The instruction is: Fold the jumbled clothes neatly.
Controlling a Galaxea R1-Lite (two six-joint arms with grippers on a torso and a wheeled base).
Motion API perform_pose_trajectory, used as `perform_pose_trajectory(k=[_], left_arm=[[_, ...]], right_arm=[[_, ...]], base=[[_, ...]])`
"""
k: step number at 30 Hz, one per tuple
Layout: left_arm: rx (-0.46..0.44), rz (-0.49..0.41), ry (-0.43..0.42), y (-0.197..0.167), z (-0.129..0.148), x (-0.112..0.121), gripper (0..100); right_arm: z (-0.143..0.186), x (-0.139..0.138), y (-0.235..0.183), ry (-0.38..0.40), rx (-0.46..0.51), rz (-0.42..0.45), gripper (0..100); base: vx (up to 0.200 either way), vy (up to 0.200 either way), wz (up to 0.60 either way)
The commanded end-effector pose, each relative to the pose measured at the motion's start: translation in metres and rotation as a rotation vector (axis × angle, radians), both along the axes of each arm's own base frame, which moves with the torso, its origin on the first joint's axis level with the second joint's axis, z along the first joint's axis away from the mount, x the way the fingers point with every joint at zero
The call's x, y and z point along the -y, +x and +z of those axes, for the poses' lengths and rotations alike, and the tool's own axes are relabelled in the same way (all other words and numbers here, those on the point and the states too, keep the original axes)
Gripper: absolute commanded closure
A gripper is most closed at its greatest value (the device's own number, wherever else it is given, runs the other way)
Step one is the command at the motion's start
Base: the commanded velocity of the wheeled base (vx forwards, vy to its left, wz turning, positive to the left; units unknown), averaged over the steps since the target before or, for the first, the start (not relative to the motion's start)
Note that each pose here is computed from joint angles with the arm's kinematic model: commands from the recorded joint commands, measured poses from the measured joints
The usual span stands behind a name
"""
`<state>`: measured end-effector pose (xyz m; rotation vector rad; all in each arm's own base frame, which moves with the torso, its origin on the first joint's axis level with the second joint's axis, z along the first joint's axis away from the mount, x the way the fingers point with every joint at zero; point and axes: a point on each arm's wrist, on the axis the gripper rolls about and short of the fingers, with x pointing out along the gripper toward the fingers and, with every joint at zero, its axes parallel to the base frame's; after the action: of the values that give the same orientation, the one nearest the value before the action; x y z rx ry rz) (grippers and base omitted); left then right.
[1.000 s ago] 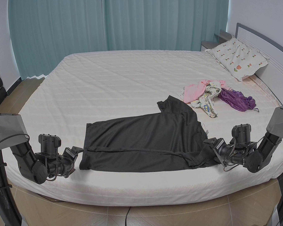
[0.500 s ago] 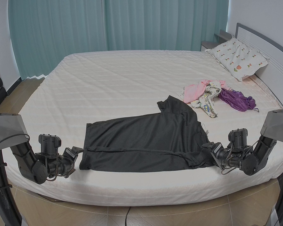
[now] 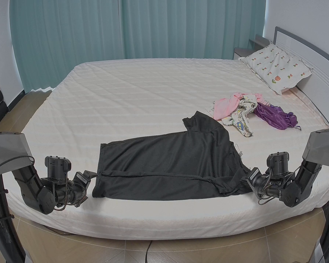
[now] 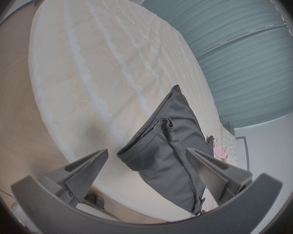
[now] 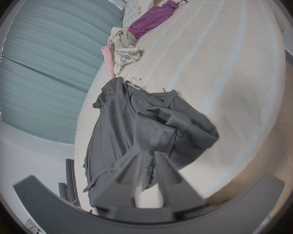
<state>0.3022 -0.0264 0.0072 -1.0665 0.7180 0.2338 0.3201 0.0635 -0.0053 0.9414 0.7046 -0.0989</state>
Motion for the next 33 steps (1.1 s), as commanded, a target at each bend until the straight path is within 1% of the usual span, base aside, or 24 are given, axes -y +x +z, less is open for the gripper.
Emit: perform_pose_trajectory(k=[1,7,12,13,15,17,22,23,25,27,28,30,33], left_arm=[[-0.002,0.000,0.000,0.000,-0.001,0.000,0],[-0.002,0.000,0.000,0.000,-0.001,0.000,0],[-0.002,0.000,0.000,0.000,-0.001,0.000,0],[-0.002,-0.001,0.000,0.000,-0.001,0.000,0],[-0.002,0.000,0.000,0.000,-0.001,0.000,0],[-0.002,-0.001,0.000,0.000,-0.001,0.000,0],[-0.003,-0.001,0.000,0.000,-0.001,0.000,0],[-0.003,-0.001,0.000,0.000,-0.001,0.000,0],[0.000,-0.002,-0.001,0.000,0.000,0.000,0],[0.000,-0.003,0.000,0.000,0.000,0.000,0],[0.000,-0.003,0.000,0.000,0.000,0.000,0],[0.014,-0.003,0.001,0.001,0.001,0.001,0],[0.044,-0.002,-0.003,-0.001,0.005,0.001,0]], right_arm=[[0.008,0.001,-0.008,0.000,0.005,0.005,100],[0.002,0.004,-0.007,-0.001,-0.011,0.002,100],[0.003,0.007,-0.005,0.012,0.000,0.006,100],[0.003,0.006,-0.004,0.016,0.003,0.011,0],[0.005,0.010,-0.004,0.035,0.010,0.026,0],[0.009,0.015,-0.002,0.054,0.039,0.050,0],[0.010,0.027,0.002,0.051,0.081,0.074,0],[0.013,0.037,0.004,0.043,0.125,0.103,0],[0.016,0.042,0.003,0.052,0.158,0.156,0],[0.014,0.042,0.002,0.056,0.160,0.209,0],[0.014,0.042,0.002,0.056,0.160,0.211,0],[0.008,0.041,0.004,0.041,0.160,0.243,0],[0.006,0.041,0.010,0.041,0.175,0.243,0]], base=[[0.000,0.000,0.00],[0.000,0.000,0.00],[0.000,0.000,0.00],[0.000,0.000,0.00],[0.000,0.000,0.00],[0.000,0.000,0.00],[0.000,0.000,0.00],[0.000,0.000,0.00],[0.000,0.000,0.00],[0.000,0.000,0.00],[0.000,0.000,0.00],[0.000,0.000,0.00],[0.000,0.000,0.00]])
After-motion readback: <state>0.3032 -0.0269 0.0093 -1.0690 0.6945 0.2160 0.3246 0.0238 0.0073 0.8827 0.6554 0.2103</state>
